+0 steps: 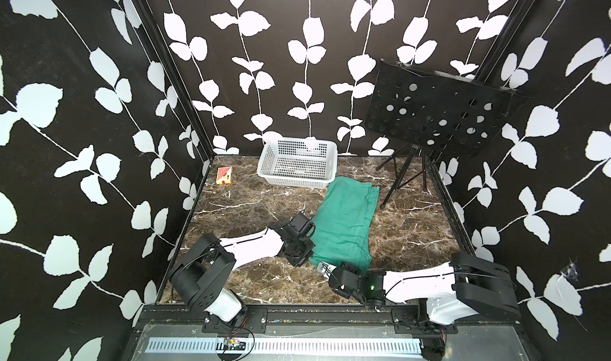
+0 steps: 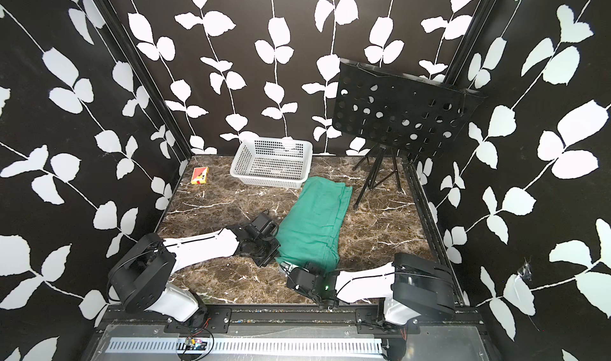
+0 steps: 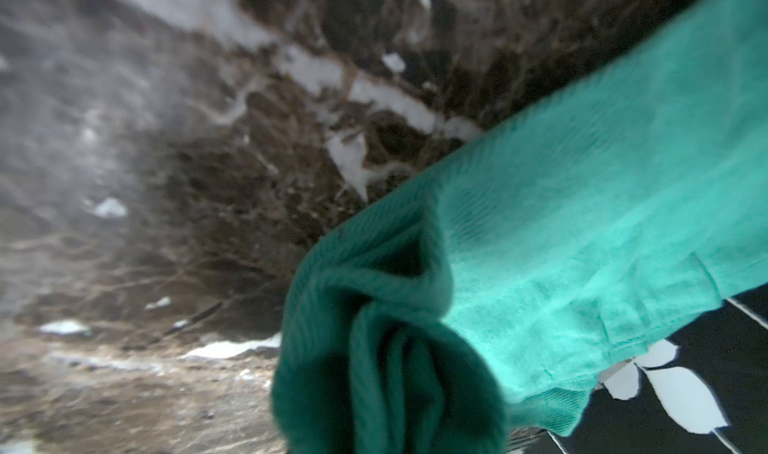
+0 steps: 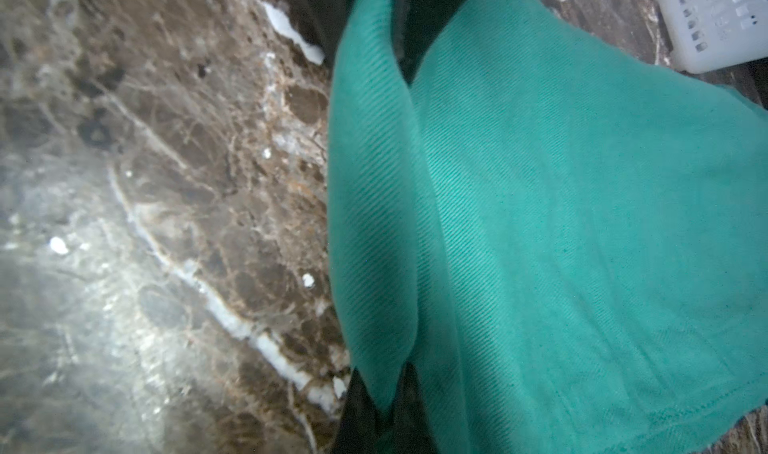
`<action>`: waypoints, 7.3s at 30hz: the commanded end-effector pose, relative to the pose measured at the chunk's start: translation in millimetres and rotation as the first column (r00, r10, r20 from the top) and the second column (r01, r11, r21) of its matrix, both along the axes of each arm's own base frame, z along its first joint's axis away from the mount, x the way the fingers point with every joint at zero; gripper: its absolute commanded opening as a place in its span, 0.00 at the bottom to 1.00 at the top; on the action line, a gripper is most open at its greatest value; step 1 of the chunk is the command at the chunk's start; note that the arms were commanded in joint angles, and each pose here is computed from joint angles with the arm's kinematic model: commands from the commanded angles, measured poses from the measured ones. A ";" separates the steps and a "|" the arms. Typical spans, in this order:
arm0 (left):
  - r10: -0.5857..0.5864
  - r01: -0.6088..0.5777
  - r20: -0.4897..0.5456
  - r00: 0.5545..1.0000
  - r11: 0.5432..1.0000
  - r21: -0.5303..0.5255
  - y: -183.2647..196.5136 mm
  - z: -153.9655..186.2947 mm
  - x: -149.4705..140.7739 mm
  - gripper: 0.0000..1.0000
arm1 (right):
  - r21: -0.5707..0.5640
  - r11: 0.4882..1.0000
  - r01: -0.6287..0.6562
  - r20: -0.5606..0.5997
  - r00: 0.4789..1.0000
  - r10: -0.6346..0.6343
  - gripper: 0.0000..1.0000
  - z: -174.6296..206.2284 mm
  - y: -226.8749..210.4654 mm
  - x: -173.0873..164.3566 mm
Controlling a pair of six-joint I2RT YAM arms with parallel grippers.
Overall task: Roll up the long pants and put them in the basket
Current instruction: Roll the long pant at the center of the board.
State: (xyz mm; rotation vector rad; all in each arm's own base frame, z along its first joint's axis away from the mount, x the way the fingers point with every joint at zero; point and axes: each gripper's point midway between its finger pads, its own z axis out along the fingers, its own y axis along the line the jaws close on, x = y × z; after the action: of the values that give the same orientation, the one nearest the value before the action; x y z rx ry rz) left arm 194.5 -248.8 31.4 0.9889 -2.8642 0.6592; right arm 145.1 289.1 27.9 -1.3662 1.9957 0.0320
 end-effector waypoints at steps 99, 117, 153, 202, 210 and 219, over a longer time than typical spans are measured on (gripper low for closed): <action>-0.099 0.157 0.347 0.933 0.977 -0.145 -13.1 41.6 37.4 0.85 | 0.310 0.846 0.434 -0.839 0.543 0.030 0.00 27.2 -2.9 17.9; -0.054 0.097 0.312 0.949 0.987 -0.125 2.4 36.2 28.0 0.86 | 0.224 0.770 0.597 -0.925 0.380 -0.025 0.00 15.4 -21.5 36.8; 0.058 -0.056 0.131 0.990 0.998 -0.017 -14.5 0.2 45.0 0.04 | 0.187 0.982 0.018 0.010 1.000 -0.020 0.67 69.6 -27.2 33.0; -0.118 0.181 0.455 0.883 0.979 -0.097 -1.9 55.2 31.5 0.80 | 0.233 0.787 0.571 -0.936 0.351 0.023 0.00 26.9 -2.4 25.9; -0.147 0.227 0.429 0.891 0.963 -0.143 -26.0 47.8 37.8 0.80 | 0.174 0.746 0.642 -0.959 0.283 -0.020 0.00 17.7 -18.5 35.5; -0.090 0.139 0.369 0.925 0.984 -0.109 -30.6 21.9 56.5 0.61 | 0.132 0.727 0.674 -0.966 0.252 -0.058 0.04 11.2 -32.0 41.2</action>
State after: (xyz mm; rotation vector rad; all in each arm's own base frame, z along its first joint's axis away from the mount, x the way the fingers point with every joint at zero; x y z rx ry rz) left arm 239.8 -275.0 50.7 0.6874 -3.0976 1.0994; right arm 191.6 271.7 52.5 -0.3785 2.7841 1.4254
